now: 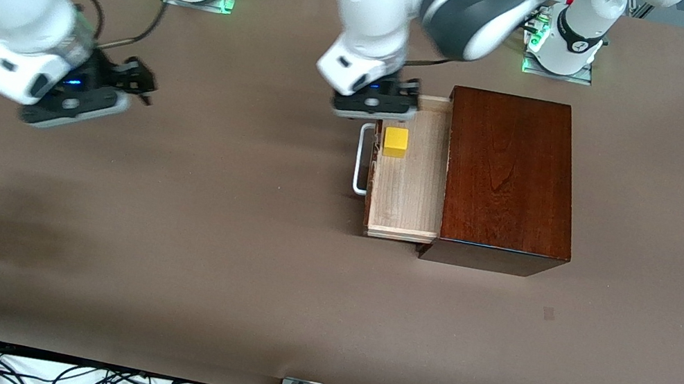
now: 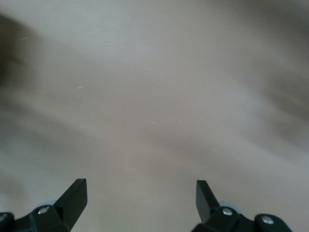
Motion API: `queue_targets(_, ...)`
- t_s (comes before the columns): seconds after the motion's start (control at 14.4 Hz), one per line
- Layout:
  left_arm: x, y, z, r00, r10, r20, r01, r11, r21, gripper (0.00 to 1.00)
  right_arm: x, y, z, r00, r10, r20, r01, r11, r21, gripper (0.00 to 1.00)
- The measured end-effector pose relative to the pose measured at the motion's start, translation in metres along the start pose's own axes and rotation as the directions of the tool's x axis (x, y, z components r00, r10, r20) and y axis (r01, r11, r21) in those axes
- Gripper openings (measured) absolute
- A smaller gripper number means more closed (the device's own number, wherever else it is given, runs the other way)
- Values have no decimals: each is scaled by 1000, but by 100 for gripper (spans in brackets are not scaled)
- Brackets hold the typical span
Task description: Open drawer, take yellow block, close drawer
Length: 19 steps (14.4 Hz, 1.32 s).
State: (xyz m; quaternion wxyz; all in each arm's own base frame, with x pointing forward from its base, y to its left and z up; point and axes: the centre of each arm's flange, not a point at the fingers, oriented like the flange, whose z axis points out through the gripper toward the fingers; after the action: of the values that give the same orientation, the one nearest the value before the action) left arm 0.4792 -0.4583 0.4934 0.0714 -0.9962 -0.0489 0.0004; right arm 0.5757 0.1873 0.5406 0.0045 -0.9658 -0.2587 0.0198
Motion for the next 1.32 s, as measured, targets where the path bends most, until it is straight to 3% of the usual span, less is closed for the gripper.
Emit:
queue_targets(0.28,56,-116,-34,989,117,90,-119,993,16,100,18,-105,12,979,-203,6,203,979,29,100)
queue_targets(0.48,95,-200,-43,968,223,116,-224,975,-5,100,38,-184,42,926,-377,-3,377,926,25,100)
queue_targets(0.83,145,-330,-40,947,300,116,-280,946,-161,100,83,-291,90,797,-604,-13,604,797,8,100)
queue_targets(1.11,148,-406,-43,969,246,29,-239,959,-150,100,107,-356,126,647,-762,-7,762,647,-34,100)
queue_targets(1.32,133,-434,-41,980,197,-6,-196,970,-140,100,116,-371,137,571,-821,-20,819,571,-55,100)
